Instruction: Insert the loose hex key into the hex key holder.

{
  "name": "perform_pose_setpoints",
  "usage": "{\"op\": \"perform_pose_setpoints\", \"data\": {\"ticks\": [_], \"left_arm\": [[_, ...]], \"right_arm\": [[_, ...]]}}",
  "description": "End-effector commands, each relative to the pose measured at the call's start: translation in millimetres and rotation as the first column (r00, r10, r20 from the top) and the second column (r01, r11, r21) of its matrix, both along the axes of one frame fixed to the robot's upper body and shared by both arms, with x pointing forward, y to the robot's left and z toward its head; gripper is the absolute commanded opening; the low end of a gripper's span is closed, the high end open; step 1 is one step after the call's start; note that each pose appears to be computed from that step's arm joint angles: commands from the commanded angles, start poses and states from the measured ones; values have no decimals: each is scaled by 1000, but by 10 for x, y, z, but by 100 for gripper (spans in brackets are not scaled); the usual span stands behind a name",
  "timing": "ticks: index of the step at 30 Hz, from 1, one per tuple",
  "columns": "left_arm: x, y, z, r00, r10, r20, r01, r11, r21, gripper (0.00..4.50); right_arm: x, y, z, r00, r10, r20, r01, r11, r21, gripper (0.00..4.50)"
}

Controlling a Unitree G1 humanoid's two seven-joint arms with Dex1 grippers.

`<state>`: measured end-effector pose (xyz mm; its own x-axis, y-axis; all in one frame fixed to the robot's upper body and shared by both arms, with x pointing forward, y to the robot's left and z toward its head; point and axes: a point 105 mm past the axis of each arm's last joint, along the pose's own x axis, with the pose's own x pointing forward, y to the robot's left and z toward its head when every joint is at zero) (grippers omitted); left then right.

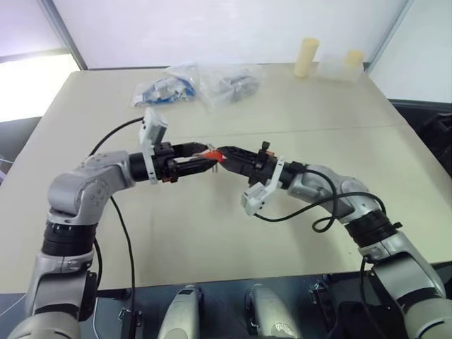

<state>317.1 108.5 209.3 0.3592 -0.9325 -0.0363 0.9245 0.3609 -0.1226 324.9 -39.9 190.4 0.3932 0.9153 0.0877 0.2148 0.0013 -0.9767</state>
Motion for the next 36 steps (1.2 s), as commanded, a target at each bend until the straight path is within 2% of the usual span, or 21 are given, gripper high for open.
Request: {"op": "perform_pose_setpoints", "data": {"ticks": [1,22,25,29,36], "left_arm": [[-26,-22,69,999,-9,42,9,1000,6,303],[-10,-49,17,999,-9,46,9,1000,12,303],[-8,-53,24,999,-7,48,6,1000,8,216],[-17,-44,6,999,-4,39,4,1000,5,10],[-23,-33,-11,999,4,35,-4,1000,3,4]], "right_arm": [[-56,26,143,999,23,30,-24,999,47,103],[-81,19,163,999,27,33,-28,999,45,103],[-81,14,157,999,25,29,-27,999,44,103],[-84,20,149,999,25,24,-26,999,47,103],[-89,16,140,1000,23,15,-23,999,49,103]]}}
